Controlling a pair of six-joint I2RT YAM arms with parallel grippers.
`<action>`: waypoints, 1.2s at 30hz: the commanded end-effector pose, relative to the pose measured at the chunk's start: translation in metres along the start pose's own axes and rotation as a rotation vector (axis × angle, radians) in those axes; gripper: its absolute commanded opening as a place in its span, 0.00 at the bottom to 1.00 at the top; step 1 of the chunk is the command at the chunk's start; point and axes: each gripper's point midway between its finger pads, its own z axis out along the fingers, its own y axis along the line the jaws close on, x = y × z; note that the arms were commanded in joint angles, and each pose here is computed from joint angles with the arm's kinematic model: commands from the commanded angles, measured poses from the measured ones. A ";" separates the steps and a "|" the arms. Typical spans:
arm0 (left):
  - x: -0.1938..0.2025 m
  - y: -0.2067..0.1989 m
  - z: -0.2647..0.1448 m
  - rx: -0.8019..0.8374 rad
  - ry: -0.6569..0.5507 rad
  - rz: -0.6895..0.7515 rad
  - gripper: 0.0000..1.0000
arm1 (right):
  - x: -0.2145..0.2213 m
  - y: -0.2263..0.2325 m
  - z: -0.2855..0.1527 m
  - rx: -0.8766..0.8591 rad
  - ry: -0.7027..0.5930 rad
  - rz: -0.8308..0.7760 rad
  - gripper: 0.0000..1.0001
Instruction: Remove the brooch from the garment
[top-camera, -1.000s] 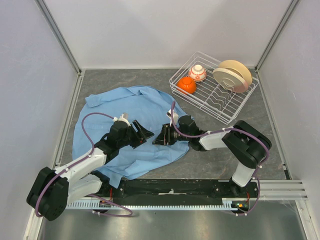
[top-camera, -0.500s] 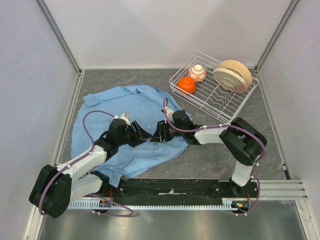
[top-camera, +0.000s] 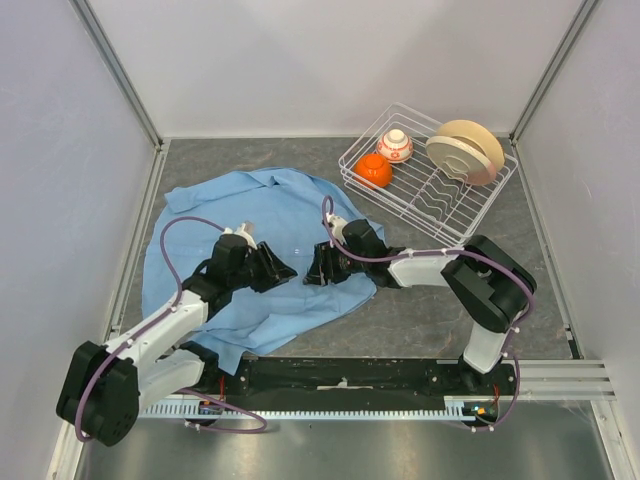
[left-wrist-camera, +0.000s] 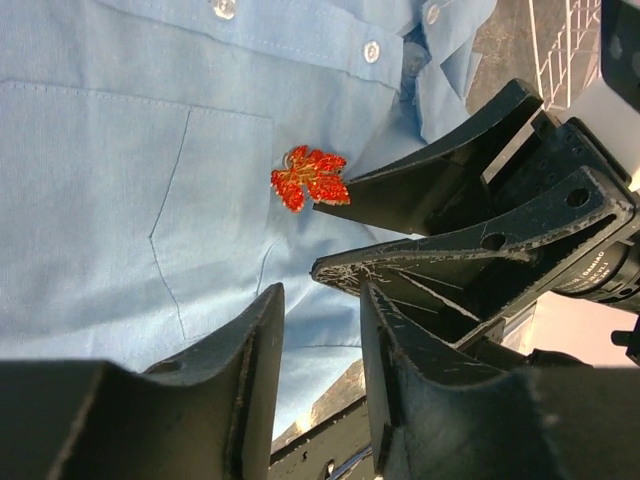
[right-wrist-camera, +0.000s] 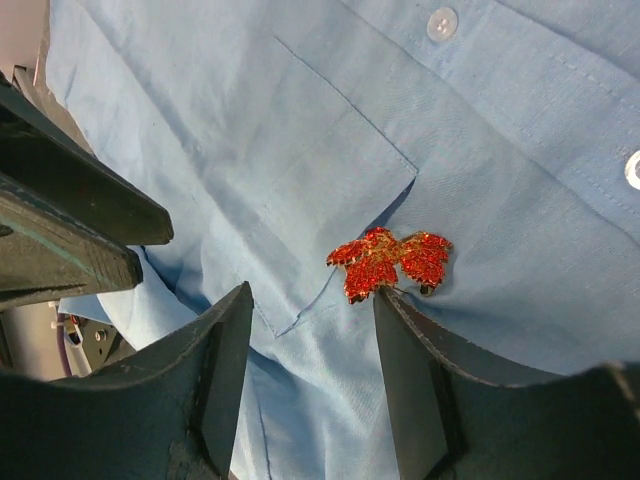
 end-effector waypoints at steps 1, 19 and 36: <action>-0.016 -0.014 -0.005 0.008 -0.016 0.073 0.39 | -0.021 0.010 -0.004 -0.012 -0.063 -0.058 0.60; -0.013 0.001 -0.008 -0.016 -0.009 0.021 0.45 | -0.045 -0.002 0.009 -0.009 -0.131 0.046 0.59; -0.031 -0.015 0.015 -0.092 0.141 0.157 0.38 | -0.047 -0.009 0.010 -0.084 -0.171 0.127 0.47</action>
